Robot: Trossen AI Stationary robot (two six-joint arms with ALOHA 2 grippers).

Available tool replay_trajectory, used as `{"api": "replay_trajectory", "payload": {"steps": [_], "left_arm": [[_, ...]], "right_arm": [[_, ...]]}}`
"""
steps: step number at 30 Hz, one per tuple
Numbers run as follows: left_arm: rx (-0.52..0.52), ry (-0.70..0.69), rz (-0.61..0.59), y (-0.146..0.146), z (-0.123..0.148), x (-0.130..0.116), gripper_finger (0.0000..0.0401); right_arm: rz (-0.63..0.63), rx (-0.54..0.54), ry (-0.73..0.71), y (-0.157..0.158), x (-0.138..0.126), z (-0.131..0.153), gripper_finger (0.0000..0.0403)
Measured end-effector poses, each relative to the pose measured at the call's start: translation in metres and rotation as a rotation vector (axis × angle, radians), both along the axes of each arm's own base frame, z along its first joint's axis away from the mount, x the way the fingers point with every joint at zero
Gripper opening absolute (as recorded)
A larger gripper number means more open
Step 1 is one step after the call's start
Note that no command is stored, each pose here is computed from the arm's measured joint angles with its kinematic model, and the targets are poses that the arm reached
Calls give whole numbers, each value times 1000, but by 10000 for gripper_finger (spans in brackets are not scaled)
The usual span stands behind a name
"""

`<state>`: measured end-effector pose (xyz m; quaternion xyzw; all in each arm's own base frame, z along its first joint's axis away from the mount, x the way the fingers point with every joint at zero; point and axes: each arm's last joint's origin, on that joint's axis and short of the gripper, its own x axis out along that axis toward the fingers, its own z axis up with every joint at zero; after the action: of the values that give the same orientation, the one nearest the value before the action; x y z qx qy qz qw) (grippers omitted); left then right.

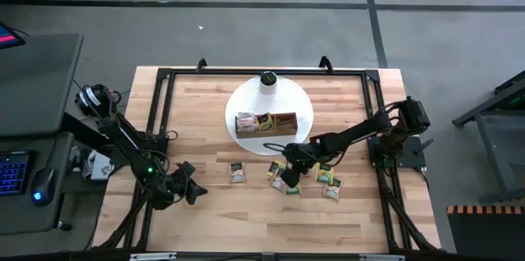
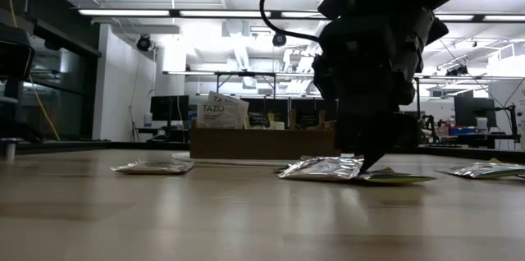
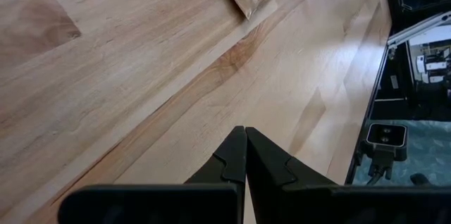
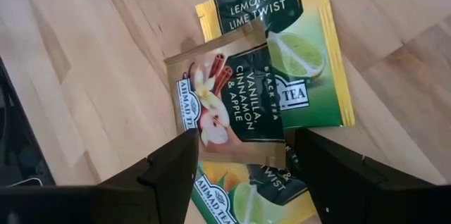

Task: Pick & Place Tea
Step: Put the brown tea bag into the right section of the wooden organizer

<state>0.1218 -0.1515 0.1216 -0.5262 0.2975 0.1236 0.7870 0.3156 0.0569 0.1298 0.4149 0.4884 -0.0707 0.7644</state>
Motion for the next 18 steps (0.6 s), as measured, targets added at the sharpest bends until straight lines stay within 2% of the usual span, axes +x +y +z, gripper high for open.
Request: {"api": "replay_trajectory", "payload": {"steps": [4,7,18], "left_arm": [[-2,4,-4,0,0,0,1],[-6,11,-12,0,0,0,1],[-7,12,-14,0,0,0,1]], "right_arm": [[-11,-2,2,-1,0,0,224],[-31,-8,8,-1,0,-1,196],[-32,-36,-1,-2,0,-1,20]]}}
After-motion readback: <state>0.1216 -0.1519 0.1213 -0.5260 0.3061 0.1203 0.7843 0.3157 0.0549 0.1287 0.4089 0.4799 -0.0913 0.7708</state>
